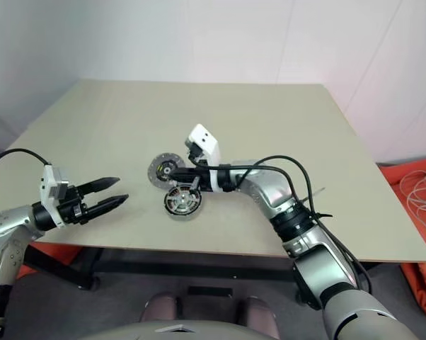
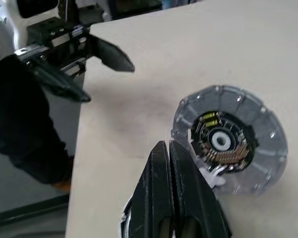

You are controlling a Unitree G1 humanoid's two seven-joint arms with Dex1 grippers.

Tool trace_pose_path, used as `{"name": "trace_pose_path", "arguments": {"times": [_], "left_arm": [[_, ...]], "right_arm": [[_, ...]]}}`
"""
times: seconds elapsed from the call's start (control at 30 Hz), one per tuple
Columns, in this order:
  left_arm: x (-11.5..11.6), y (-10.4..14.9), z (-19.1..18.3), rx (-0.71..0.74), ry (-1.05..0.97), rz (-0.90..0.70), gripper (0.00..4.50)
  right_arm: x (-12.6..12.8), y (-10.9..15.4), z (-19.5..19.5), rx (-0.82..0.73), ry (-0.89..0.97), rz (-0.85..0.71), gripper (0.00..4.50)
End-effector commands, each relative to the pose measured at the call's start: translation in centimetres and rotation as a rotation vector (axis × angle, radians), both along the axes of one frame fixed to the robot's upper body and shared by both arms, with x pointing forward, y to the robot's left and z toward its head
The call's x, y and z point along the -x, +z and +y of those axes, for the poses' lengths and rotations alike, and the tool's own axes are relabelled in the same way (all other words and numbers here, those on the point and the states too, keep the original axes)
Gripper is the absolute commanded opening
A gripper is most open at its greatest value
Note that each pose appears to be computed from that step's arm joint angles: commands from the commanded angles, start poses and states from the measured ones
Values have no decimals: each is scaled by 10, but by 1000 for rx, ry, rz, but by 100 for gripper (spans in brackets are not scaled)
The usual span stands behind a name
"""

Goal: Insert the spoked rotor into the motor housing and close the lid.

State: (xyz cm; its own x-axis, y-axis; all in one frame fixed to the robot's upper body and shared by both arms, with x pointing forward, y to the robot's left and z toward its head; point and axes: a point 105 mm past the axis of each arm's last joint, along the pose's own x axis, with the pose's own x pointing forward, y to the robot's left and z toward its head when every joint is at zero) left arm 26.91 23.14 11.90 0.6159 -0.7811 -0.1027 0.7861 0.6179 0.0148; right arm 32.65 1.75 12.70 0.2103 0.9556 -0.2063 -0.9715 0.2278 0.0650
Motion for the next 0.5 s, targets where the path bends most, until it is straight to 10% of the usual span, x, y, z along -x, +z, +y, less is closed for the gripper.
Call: {"name": "trace_pose_path", "arguments": {"times": [0.03, 0.2, 0.5], "left_arm": [[-1, 11, 0, -14, -2, -52, 334], [0, 11, 0, -12, 2, -49, 334], [-1, 12, -2, -12, 2, -53, 334]], "right_arm": [[0, -9, 3, 40, 34, -32, 5], [12, -59, -4, 159, 103, 94, 5], [-3, -67, -4, 213, 100, 92, 5]]}}
